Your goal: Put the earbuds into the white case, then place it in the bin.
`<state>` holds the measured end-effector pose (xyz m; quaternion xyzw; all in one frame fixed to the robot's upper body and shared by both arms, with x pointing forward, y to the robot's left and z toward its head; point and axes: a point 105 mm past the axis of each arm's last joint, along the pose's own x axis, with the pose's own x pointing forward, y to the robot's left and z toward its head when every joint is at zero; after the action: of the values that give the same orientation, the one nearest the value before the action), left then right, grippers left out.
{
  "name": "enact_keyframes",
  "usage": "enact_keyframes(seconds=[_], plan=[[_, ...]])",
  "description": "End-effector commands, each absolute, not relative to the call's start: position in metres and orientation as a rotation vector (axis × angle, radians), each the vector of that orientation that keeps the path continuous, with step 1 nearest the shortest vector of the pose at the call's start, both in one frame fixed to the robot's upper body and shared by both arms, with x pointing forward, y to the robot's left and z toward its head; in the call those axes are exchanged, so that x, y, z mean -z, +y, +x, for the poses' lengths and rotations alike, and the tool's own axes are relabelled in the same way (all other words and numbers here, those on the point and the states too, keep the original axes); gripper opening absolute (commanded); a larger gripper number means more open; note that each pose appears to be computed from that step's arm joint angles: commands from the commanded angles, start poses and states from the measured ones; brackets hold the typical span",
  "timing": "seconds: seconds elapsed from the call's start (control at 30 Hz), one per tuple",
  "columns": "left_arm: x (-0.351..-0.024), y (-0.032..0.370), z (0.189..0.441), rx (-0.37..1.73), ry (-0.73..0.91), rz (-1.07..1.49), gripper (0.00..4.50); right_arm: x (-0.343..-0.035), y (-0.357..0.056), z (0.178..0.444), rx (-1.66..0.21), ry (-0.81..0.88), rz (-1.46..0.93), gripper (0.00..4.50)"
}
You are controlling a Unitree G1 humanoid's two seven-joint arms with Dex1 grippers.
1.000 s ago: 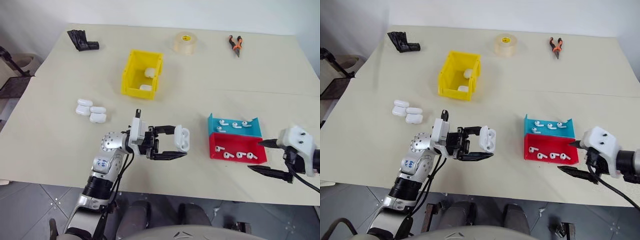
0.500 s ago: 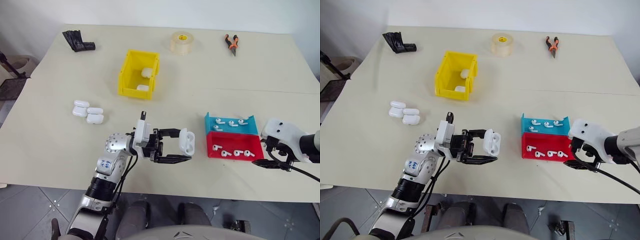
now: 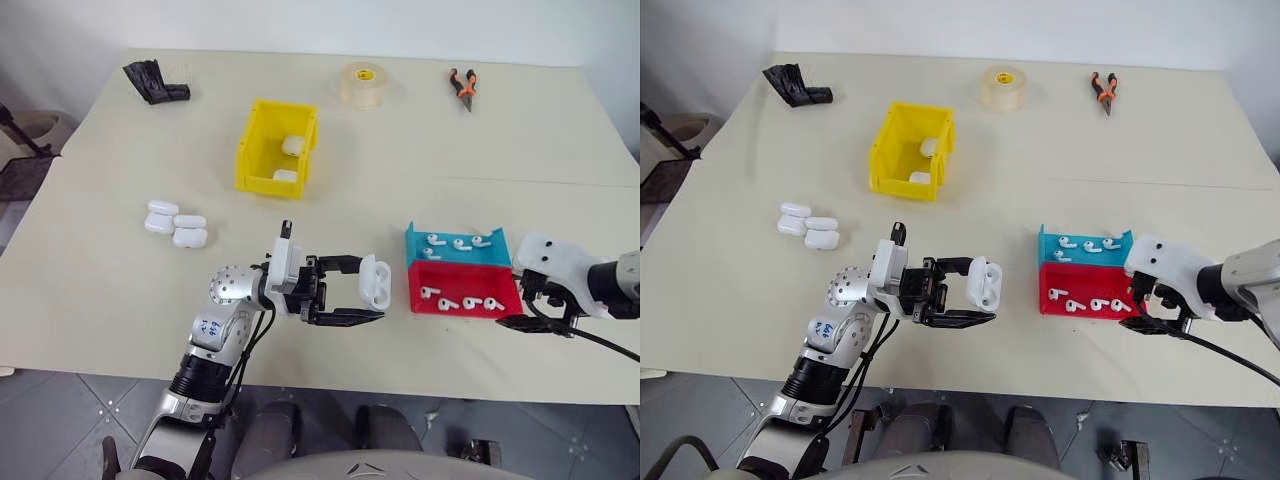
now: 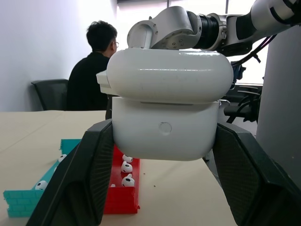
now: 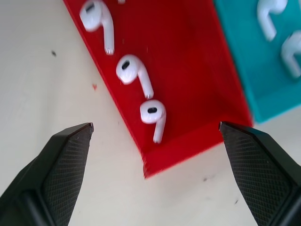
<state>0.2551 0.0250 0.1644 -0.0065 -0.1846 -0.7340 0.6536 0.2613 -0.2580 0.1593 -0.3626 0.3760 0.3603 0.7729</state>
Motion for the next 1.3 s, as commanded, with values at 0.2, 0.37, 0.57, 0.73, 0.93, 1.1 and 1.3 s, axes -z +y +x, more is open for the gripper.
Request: enact_keyframes(seconds=[0.2,0.37,0.57,0.73,0.93,1.1,1.3], plan=[[-0.174,0.024,0.252,1.669,-0.47,-0.016,2.77,-0.156,-0.248,0.263,-0.821,0.801,-0.789,4.47],[-0.175,0.022,0.253,1.67,-0.473,-0.017,2.77,-0.142,-0.252,0.273,-0.81,0.809,-0.785,4.47],[-0.176,0.023,0.253,1.664,-0.476,-0.012,2.77,-0.137,-0.25,0.278,-0.833,0.813,-0.804,3.62],[-0.176,0.024,0.252,1.658,-0.476,-0.014,2.77,-0.135,-0.253,0.278,-0.839,0.826,-0.817,1.94],[-0.176,0.024,0.252,1.655,-0.477,-0.015,2.77,-0.134,-0.257,0.275,-0.828,0.846,-0.819,1.94],[-0.176,0.024,0.253,1.657,-0.478,-0.014,2.77,-0.132,-0.261,0.273,-0.817,0.862,-0.817,1.94],[-0.176,0.024,0.254,1.659,-0.479,-0.012,2.77,-0.128,-0.266,0.271,-0.799,0.882,-0.816,1.94]])
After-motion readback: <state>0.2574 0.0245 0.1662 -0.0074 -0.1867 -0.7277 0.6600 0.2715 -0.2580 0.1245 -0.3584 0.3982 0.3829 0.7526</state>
